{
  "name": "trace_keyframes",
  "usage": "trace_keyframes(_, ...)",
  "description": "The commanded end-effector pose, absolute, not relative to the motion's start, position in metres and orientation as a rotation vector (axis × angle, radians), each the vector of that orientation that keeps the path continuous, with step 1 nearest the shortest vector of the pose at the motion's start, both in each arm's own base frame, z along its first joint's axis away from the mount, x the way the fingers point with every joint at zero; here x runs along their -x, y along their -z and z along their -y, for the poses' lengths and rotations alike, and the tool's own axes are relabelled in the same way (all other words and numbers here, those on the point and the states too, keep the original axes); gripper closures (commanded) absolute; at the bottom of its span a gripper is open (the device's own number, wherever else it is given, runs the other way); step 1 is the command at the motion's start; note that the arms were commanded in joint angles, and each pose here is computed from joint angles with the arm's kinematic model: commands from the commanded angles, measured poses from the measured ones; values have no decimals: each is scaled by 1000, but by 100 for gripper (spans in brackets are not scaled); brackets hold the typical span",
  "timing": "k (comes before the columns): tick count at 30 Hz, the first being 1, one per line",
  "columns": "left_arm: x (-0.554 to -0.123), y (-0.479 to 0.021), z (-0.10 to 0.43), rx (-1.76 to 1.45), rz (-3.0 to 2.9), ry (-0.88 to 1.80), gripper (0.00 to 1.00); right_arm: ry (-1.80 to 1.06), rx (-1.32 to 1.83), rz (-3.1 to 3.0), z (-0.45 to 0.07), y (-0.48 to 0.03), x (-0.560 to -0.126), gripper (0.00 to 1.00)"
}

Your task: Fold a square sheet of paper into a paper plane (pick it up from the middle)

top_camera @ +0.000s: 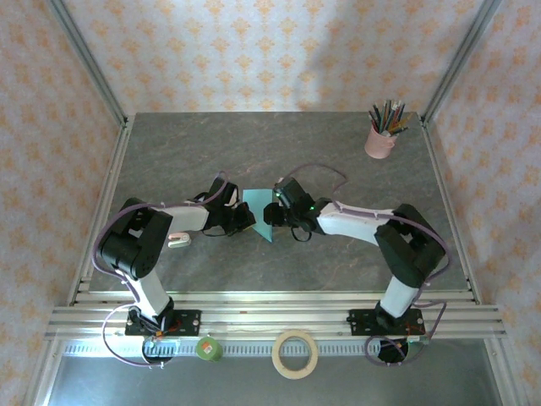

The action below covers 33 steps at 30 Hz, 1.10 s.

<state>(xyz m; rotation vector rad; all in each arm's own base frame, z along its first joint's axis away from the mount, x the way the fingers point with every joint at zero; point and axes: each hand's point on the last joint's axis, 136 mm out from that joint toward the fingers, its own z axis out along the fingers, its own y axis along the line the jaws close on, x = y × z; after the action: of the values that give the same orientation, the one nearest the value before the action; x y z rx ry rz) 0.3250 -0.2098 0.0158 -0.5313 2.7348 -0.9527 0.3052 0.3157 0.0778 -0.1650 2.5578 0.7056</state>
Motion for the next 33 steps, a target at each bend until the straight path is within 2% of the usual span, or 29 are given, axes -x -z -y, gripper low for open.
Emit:
trace_keyframes(1,-308,18,186,605,-2838,745,92,-850,224,-2551,-327,-88,-291,74)
trace_keyframes(6,-308,19,186,609,-2835,749,92,-922,272,-2621,-337,-73,-277,87)
trace_keyframes(11,-307,19,187,595,-2839,757,92,-952,334,-2655,-350,-63,-268,94)
trace_keyframes(33,-297,33,183,590,-2900,709,92,-781,321,-2755,-351,-25,-275,95)
